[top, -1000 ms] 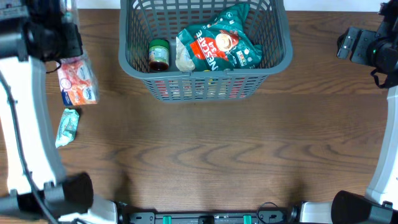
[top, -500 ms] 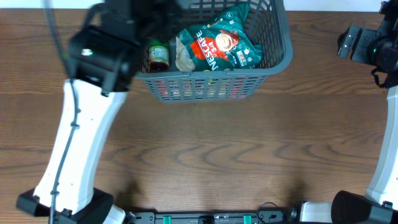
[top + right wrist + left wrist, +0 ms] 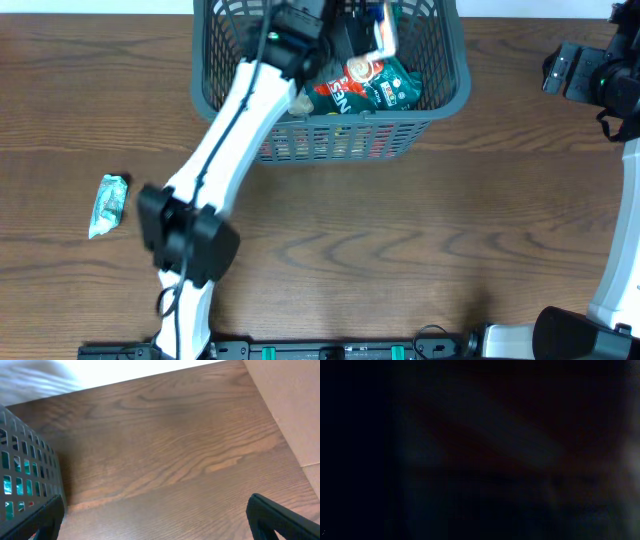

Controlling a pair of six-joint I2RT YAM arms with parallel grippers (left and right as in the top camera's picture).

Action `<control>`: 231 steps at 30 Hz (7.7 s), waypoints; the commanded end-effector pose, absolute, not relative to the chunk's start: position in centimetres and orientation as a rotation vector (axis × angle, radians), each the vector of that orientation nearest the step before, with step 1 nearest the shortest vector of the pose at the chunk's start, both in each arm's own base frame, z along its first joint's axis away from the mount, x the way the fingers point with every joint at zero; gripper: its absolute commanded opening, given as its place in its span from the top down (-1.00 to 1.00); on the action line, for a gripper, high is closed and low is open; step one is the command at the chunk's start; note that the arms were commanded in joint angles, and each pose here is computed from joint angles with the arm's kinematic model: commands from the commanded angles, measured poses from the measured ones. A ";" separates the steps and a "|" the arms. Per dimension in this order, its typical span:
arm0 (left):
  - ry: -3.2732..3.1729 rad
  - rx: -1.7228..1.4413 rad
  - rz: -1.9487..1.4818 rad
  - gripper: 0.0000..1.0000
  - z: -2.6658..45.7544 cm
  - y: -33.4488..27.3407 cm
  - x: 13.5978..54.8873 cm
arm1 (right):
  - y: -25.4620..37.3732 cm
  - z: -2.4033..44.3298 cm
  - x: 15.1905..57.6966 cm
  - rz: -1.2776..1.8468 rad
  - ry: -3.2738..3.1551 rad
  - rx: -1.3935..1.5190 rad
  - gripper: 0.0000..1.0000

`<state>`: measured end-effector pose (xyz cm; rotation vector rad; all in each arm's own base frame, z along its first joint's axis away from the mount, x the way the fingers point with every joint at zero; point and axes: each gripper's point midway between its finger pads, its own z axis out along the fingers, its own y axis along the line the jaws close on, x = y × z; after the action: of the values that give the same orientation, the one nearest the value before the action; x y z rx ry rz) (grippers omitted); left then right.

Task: Pack container

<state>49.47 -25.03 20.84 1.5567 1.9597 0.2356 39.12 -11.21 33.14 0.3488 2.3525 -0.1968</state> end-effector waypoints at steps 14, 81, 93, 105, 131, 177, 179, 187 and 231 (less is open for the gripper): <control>1.906 1.462 0.283 -0.98 26.5 -23.9 48.7 | -11.6 32.8 38.9 -0.208 2.368 0.359 -0.99; 2.957 0.065 0.106 -0.97 3.4 16.3 29.8 | -11.5 32.4 38.5 -0.212 2.396 0.345 -0.98; 3.047 0.064 0.028 -0.97 -1.8 16.2 29.7 | -11.3 32.1 38.2 -0.200 2.411 0.371 -0.98; 2.997 -0.203 0.043 0.88 0.2 16.5 30.4 | -11.3 31.9 37.9 -0.199 2.423 0.371 -0.98; 1.917 0.981 0.196 0.89 40.9 -10.7 42.4 | -11.3 31.9 38.0 -0.199 2.421 0.372 -0.98; 2.352 0.708 0.239 -0.97 32.7 -8.2 42.9 | -7.4 36.9 42.8 0.041 2.170 0.112 -0.98; 2.361 0.597 0.221 -0.97 34.9 -6.5 40.2 | -6.9 36.9 42.4 0.051 2.180 0.103 -0.98; 2.352 0.330 0.217 -0.97 39.9 -1.3 31.7 | -7.0 38.5 37.6 0.008 2.199 0.214 -0.98; 2.208 -0.020 0.168 -0.97 22.9 1.3 23.1 | -2.2 19.3 23.2 -0.018 2.369 0.008 -0.98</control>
<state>23.06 0.95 22.98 0.0106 2.2061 0.1576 23.26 -2.44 19.54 0.0308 2.3634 -0.0237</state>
